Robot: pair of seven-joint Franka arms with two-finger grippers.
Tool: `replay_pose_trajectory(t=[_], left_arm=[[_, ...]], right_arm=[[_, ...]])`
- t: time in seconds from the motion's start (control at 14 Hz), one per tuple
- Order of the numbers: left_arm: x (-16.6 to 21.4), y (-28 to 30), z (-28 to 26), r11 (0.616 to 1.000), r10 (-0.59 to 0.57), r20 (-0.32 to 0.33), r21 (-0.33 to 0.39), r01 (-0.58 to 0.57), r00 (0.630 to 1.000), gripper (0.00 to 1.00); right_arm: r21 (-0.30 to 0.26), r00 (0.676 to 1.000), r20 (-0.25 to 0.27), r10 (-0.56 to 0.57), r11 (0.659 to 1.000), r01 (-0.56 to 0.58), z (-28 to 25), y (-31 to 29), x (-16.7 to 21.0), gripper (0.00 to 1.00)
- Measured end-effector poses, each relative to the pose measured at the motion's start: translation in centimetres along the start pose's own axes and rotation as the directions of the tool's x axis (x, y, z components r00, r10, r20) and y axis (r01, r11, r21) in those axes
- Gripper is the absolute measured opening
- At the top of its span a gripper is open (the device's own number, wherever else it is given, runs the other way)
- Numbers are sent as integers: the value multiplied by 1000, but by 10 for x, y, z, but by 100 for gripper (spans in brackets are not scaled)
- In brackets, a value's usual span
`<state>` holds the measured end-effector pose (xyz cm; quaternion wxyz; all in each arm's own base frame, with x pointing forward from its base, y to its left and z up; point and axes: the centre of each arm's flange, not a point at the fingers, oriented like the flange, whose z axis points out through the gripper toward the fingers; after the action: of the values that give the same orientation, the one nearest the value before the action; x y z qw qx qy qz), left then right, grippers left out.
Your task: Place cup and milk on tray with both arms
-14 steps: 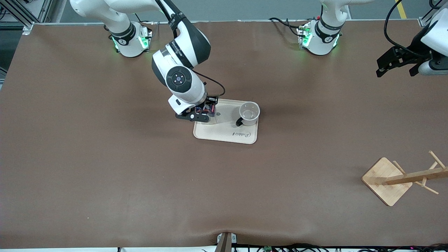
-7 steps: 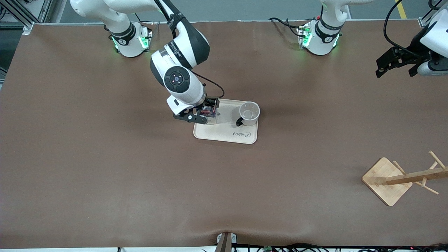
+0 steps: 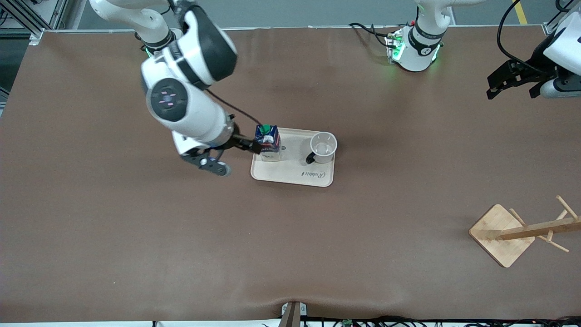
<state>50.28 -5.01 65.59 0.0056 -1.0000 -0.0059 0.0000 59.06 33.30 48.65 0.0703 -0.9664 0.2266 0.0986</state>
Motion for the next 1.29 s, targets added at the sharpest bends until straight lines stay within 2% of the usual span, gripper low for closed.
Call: replay_pose_trajectory(t=[0.21, 0.43, 0.57, 0.79, 1.29], left_arm=[[0, 0, 0, 1000, 0, -1, 0, 0, 1000, 100], [0, 0, -1, 1000, 0, -1, 0, 0, 1000, 100], [0, 0, -1, 1000, 0, -1, 0, 0, 1000, 100], [0, 0, -1, 1000, 0, -2, 0, 0, 1000, 100], [0, 0, -1, 1000, -1, -3, 0, 1, 1000, 100]], right_arm=[[25, 998, -5, 57, 998, -57, -67, 34, 32, 100], [87, 998, -32, 49, 995, -46, -123, 45, 20, 100], [104, 998, -47, 48, 994, -43, -139, 49, 14, 100], [120, 997, -34, 66, 991, -62, -154, 64, 17, 100], [182, 994, -63, 88, 980, -76, -196, 89, 13, 100]])
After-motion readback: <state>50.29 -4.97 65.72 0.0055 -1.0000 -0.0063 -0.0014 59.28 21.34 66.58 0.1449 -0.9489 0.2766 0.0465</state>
